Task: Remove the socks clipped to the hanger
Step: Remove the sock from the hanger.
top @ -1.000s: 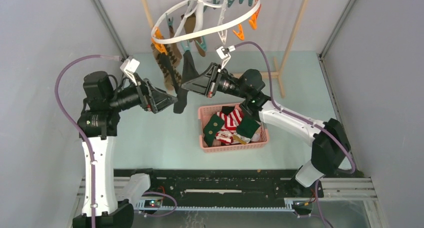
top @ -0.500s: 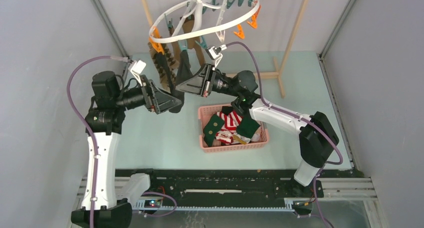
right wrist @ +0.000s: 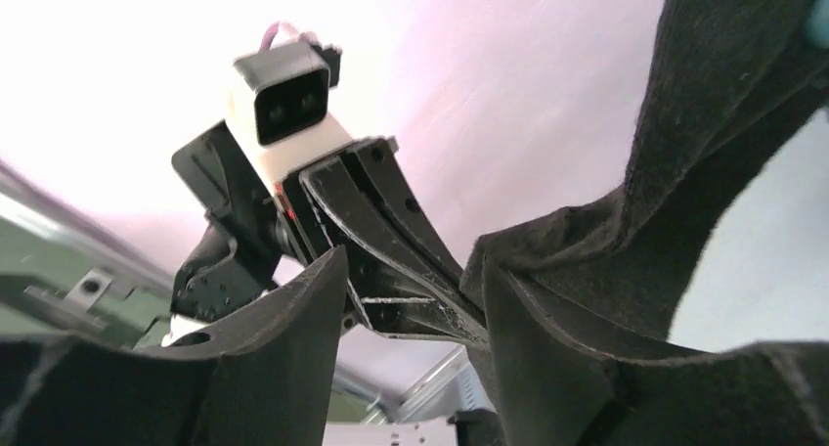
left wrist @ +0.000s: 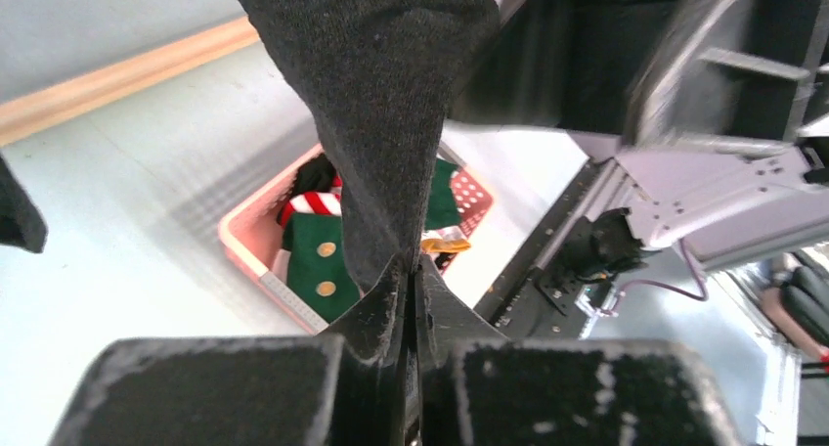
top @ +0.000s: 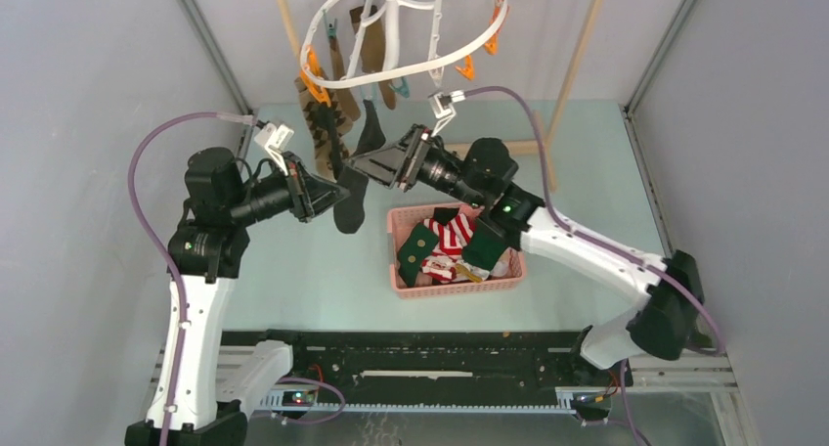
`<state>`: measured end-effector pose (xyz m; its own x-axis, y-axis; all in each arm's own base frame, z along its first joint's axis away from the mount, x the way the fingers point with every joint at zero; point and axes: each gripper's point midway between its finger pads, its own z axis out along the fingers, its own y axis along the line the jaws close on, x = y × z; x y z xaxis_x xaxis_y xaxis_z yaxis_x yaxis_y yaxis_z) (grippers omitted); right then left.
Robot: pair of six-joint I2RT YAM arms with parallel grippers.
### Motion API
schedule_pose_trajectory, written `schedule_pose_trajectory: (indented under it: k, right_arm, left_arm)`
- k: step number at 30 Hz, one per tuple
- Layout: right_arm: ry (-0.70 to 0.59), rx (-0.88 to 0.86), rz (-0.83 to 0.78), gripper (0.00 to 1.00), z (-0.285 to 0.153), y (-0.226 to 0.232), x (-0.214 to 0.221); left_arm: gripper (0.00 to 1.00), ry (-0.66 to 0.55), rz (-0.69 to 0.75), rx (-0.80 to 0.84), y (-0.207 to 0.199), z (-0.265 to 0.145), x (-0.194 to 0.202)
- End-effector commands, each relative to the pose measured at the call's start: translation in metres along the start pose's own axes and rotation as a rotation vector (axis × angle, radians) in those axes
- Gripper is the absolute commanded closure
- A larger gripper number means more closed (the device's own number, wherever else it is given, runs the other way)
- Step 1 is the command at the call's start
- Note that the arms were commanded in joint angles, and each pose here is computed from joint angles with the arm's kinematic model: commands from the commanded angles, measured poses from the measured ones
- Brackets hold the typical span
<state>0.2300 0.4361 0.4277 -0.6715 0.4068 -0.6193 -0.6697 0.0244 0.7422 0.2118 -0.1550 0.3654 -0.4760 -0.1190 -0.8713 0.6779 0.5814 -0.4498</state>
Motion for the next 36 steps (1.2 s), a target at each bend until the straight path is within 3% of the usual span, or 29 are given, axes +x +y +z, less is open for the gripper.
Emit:
schedule_pose_trajectory:
  k: [1, 6, 17, 26, 36]
  right_arm:
    - [-0.171, 0.261, -0.169, 0.36, -0.021, -0.020, -0.042]
    - [-0.214, 0.421, -0.229, 0.32, -0.019, -0.038, -0.067]
    - [-0.249, 0.476, -0.322, 0.27, 0.016, -0.046, -0.092]
    - [-0.268, 0.581, -0.475, 0.28, 0.030, -0.065, -0.111]
    - [-0.259, 0.576, -0.557, 0.35, 0.050, -0.067, -0.108]
  left_arm:
    - [0.96, -0.021, 0.077, -0.106, 0.017, 0.001, 0.002]
    - [1.00, -0.007, 0.096, -0.122, 0.019, 0.005, 0.005]
    - [1.00, 0.009, 0.124, -0.111, 0.010, 0.004, 0.008]
    - [1.00, 0.014, 0.129, -0.096, 0.002, -0.001, 0.010]
    - [1.00, 0.021, 0.134, -0.098, 0.000, -0.003, 0.012]
